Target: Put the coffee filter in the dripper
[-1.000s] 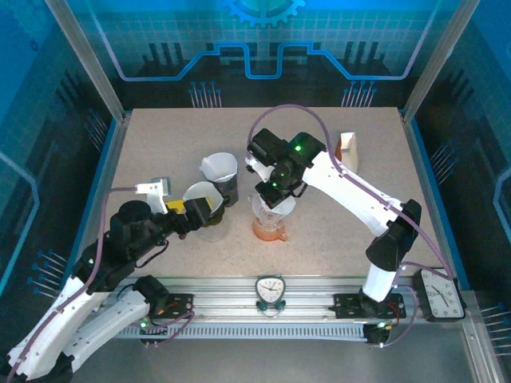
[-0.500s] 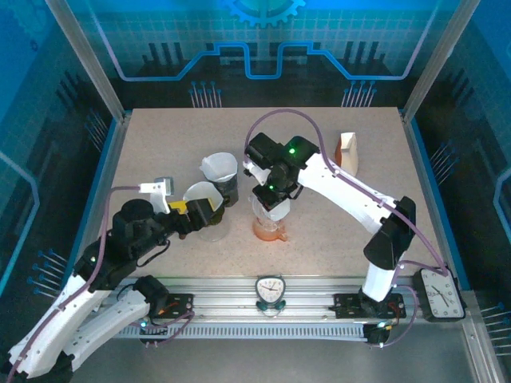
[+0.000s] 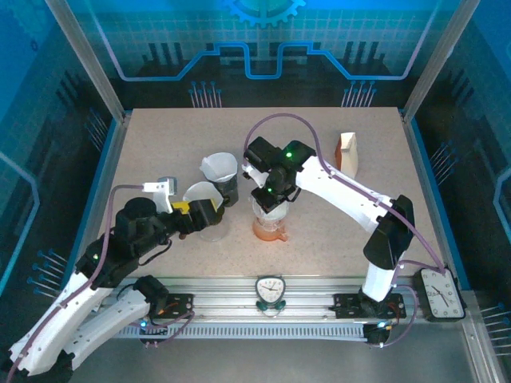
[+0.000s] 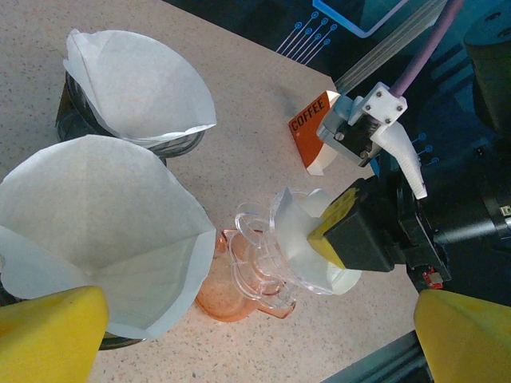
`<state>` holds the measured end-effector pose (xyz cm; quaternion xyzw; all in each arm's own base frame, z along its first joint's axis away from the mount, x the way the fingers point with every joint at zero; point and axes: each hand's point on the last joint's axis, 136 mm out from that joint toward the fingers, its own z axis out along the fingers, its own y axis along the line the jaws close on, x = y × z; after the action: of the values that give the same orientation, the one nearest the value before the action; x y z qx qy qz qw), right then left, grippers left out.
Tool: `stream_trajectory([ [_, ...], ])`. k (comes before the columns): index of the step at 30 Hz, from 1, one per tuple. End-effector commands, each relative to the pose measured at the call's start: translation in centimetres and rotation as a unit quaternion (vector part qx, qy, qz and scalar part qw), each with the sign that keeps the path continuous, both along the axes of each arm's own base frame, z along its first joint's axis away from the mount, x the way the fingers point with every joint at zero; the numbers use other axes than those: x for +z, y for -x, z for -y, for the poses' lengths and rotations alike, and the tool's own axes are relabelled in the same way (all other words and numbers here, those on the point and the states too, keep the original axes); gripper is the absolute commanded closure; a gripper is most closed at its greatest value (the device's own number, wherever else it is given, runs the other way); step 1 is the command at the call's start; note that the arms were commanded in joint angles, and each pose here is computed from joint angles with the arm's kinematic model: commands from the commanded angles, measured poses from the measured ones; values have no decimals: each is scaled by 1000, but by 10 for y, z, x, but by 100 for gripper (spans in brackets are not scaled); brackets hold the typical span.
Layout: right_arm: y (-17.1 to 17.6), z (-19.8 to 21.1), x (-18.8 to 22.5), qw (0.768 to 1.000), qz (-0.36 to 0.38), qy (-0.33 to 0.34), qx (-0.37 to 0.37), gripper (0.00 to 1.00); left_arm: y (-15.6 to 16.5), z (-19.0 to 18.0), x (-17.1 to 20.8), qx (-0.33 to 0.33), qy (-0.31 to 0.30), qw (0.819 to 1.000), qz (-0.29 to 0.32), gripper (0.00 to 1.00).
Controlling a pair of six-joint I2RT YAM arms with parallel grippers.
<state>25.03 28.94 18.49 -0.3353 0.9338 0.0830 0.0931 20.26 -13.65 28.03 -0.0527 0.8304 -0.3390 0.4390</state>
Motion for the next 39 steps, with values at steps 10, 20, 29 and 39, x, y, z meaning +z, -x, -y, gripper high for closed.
stream_trajectory([
  [10, 3, -1, 13, 1000, 14, -26, -8, 73, 1, 6, 8, -13, 15, 1000, -7, 1],
  [20, 7, 7, 41, 996, 57, -71, -25, 49, -1, 21, 12, -44, 18, 999, -21, 1],
  [29, 4, 25, 58, 983, 115, -124, -65, 40, -6, 55, 18, -114, -1, 992, -58, 21],
  [39, -25, 49, 55, 979, 123, -138, -81, 44, -6, 98, 8, -166, -77, 979, -89, 35],
])
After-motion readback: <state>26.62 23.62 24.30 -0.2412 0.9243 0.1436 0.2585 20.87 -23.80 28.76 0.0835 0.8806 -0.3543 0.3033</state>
